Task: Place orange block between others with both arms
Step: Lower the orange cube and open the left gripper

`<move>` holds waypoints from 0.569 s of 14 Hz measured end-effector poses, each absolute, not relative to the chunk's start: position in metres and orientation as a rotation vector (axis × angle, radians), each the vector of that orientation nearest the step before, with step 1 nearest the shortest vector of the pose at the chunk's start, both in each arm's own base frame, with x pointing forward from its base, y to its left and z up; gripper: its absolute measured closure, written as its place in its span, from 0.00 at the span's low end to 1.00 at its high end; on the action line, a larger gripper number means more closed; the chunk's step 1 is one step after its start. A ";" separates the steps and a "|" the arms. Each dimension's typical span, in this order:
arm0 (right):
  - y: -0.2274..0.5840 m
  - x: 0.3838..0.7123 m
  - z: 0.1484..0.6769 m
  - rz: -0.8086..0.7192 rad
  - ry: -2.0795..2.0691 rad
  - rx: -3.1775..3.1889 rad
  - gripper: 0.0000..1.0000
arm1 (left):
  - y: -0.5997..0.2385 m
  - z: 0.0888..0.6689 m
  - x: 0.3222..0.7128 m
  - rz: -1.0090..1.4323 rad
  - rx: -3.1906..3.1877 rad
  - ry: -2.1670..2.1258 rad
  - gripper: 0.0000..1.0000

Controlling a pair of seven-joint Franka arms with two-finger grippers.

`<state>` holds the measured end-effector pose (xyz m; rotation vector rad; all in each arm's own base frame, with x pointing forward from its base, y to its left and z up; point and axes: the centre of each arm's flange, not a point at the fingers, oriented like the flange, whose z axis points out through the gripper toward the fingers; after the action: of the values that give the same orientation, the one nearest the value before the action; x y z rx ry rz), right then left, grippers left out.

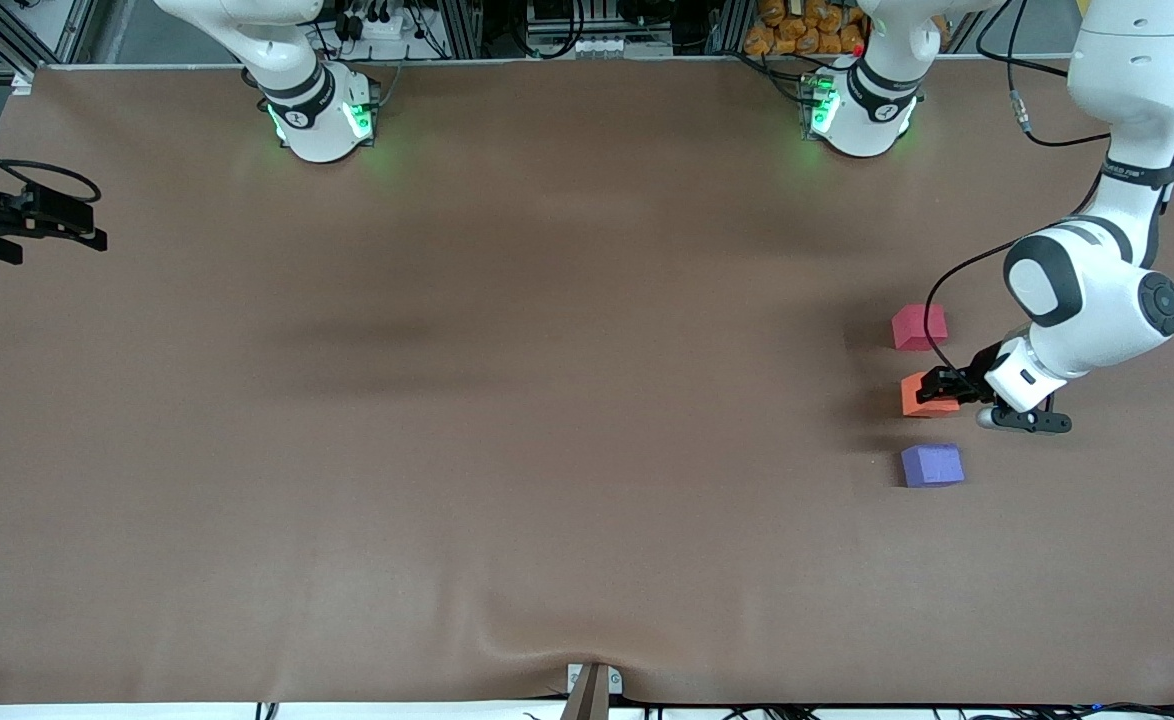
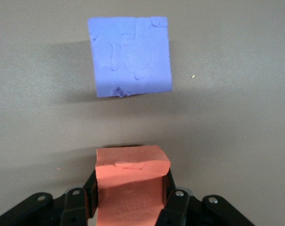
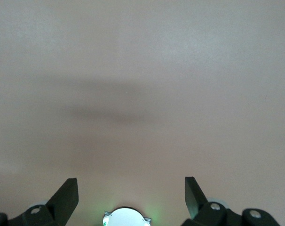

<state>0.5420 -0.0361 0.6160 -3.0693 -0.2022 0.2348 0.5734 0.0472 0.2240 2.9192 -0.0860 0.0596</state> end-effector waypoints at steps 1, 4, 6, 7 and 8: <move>-0.036 0.542 0.616 0.235 -0.202 -3.069 0.00 | 0.047 0.221 0.573 0.056 2.920 -0.085 0.46; -0.036 0.542 0.616 0.235 -0.202 -3.069 0.00 | 0.048 0.213 0.573 0.049 2.923 -0.080 0.46; -0.036 0.542 0.616 0.235 -0.202 -3.069 0.00 | 0.048 0.213 0.574 0.050 2.923 -0.080 0.46; -0.036 0.542 0.616 0.235 -0.202 -3.069 0.00 | 0.048 0.213 0.574 0.050 2.924 -0.080 0.46; -0.036 0.542 0.616 0.235 -0.202 -3.069 0.00 | 0.048 0.212 0.574 0.050 2.923 -0.080 0.46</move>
<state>0.5420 -0.0361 0.6160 -3.0694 -0.2021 0.2349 0.5740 0.0483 0.2124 2.9235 -0.0799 0.0497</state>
